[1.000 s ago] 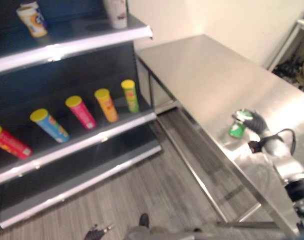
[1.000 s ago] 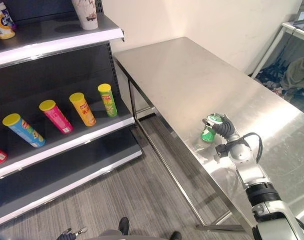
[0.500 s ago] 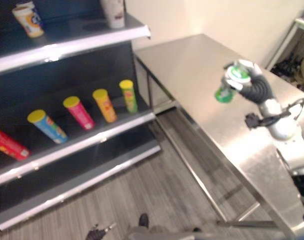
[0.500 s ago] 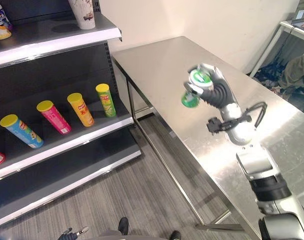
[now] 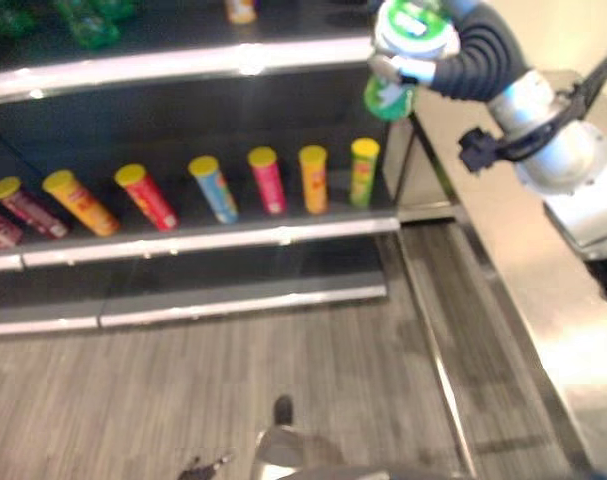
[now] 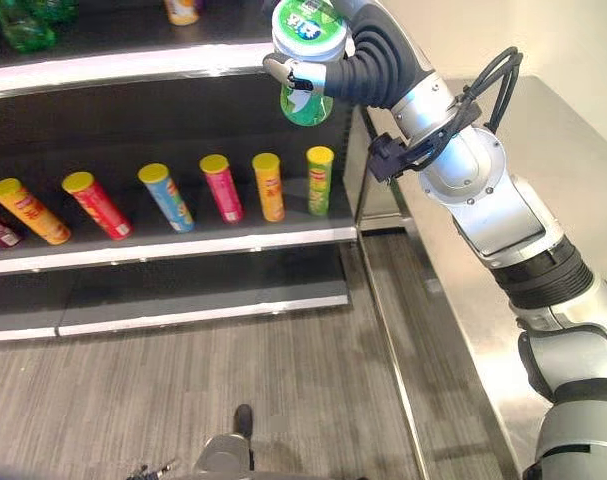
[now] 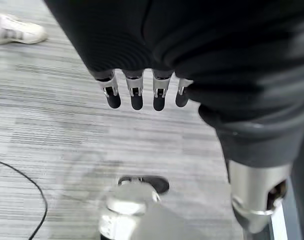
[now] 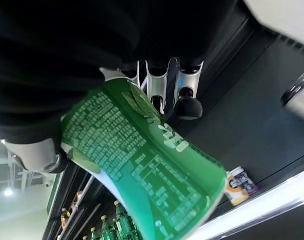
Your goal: Put the goods on the table back onto the shelves and tidy them up.
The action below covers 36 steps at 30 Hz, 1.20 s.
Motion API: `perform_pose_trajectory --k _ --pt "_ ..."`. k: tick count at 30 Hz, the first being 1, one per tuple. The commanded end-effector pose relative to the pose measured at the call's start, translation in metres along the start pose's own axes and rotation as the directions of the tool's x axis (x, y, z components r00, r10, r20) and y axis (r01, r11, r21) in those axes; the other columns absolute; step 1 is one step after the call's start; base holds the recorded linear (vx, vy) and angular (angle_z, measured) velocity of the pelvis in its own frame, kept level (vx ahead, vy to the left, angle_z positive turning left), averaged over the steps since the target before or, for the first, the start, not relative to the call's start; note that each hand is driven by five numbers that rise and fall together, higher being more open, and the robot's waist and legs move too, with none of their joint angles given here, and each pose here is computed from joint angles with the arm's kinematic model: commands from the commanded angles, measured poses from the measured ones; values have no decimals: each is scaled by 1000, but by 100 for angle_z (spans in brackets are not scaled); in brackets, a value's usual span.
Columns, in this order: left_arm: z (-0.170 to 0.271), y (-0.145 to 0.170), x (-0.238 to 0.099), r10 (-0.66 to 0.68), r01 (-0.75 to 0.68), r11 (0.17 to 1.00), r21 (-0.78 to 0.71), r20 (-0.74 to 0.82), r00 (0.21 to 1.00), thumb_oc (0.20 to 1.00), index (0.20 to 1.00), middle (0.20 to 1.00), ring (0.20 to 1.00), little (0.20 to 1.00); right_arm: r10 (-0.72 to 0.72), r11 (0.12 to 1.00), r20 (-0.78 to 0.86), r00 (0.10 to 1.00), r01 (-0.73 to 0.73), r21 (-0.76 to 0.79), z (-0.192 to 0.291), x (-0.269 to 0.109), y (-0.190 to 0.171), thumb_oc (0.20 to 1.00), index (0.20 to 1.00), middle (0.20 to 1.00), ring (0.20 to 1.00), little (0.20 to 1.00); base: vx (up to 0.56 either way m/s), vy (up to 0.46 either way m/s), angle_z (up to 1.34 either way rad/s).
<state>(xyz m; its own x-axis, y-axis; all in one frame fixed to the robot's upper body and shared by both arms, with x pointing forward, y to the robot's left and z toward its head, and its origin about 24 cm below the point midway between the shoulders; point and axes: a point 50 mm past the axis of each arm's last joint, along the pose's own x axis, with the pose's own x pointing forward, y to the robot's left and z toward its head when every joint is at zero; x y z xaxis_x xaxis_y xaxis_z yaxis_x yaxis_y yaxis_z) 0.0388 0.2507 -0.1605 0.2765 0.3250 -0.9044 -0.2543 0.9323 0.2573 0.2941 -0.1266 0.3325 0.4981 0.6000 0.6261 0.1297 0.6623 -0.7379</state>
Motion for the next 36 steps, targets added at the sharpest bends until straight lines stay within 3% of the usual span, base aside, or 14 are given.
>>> perform_pose_trajectory --k 1,14,24,36 --pt "20 7 4 4 -7 998 57 51 999 1000 1000 1000 1000 1000 -74 997 -18 997 73 -28 -5 11 -20 200 200 200 200 200 68 289 62" --pt "42 32 6 41 -58 988 145 113 993 1000 1000 1000 1000 1000 -152 983 -145 978 134 -127 -30 7 -41 200 200 200 200 200 59 259 26" --pt "52 26 7 8 -32 986 165 143 990 1000 1000 1000 1000 1000 -175 980 -280 944 142 -136 -58 16 -52 200 200 200 200 200 39 -88 35" --pt "53 16 7 -8 -14 988 155 143 990 1000 1000 1000 1000 1000 -261 961 -527 809 166 -223 -110 2 -68 200 200 200 200 200 49 -109 26"
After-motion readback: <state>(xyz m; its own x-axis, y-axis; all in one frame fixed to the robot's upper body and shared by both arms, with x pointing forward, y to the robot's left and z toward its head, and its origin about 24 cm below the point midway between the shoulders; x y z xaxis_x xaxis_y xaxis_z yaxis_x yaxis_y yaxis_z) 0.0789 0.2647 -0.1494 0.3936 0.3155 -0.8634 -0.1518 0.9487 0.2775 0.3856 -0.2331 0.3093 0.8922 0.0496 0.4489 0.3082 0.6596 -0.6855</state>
